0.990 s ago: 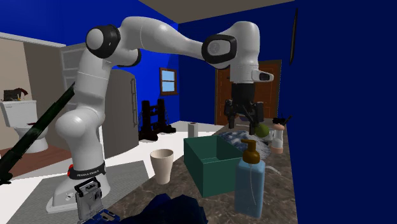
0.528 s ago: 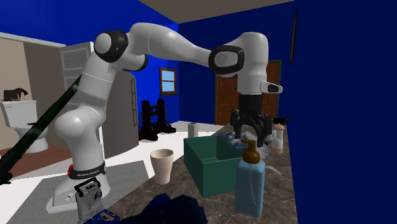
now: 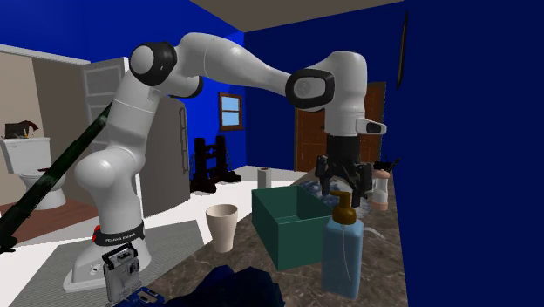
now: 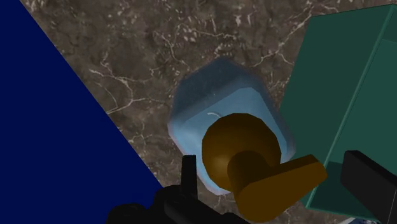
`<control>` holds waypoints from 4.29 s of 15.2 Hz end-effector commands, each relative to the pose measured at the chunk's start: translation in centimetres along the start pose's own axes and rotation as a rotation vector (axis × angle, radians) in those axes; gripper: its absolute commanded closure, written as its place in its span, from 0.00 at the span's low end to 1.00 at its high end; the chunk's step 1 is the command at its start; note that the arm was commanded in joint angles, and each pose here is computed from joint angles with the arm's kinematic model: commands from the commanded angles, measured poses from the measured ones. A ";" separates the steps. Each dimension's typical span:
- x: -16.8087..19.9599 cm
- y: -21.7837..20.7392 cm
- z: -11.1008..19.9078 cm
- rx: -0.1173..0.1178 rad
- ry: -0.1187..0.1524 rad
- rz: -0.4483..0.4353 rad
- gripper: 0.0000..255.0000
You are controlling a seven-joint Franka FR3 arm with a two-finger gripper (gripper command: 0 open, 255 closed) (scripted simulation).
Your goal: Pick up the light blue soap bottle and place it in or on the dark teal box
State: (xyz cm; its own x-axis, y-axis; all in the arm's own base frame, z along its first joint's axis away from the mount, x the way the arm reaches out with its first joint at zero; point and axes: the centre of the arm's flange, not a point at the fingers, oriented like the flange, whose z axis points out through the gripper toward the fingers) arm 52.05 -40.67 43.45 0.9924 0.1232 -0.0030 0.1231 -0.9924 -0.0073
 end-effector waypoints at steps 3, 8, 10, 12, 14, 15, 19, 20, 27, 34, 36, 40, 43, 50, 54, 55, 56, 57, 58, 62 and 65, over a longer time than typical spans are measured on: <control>0.0 0.0 0.0 0.000 0.000 0.000 1.00; 0.0 0.0 0.0 0.000 0.000 0.000 1.00; 0.0 0.0 0.0 0.000 0.000 0.000 1.00; 0.0 0.0 0.0 0.000 0.000 0.000 1.00; 0.0 0.0 -1.0 0.000 0.000 0.000 1.00; 0.0 0.0 -1.6 0.000 0.000 0.000 1.00; 0.0 0.0 -3.7 0.000 0.000 0.000 1.00; 0.0 0.0 -4.2 0.000 0.000 0.000 1.00; 0.0 -0.1 -7.9 0.000 0.000 0.000 1.00; 0.0 -0.1 -11.6 0.000 0.000 0.000 1.00; 0.0 -0.1 -12.7 0.000 0.000 0.000 1.00; 0.0 -0.1 -14.8 0.000 0.000 0.000 1.00; 0.0 -0.1 -16.4 0.000 0.000 0.000 1.00; -0.1 -0.2 -20.1 0.000 0.000 0.000 1.00; 0.1 -1.4 -22.1 0.000 0.000 0.000 1.00; 0.2 -2.6 -22.6 0.000 0.000 0.000 1.00; 0.3 -3.8 -23.1 0.000 0.000 0.000 1.00; 0.5 -5.0 -23.6 0.000 0.000 0.000 1.00; 0.6 -6.2 -24.1 0.000 0.000 0.000 1.00; 1.2 -11.1 -26.1 0.000 0.000 0.000 1.00; 1.6 -14.8 -27.5 0.000 0.000 0.000 1.00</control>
State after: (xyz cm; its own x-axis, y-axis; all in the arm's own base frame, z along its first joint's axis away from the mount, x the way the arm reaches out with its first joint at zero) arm 51.77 -27.33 70.34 0.9922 0.1244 -0.0027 0.1244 -0.9922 -0.0076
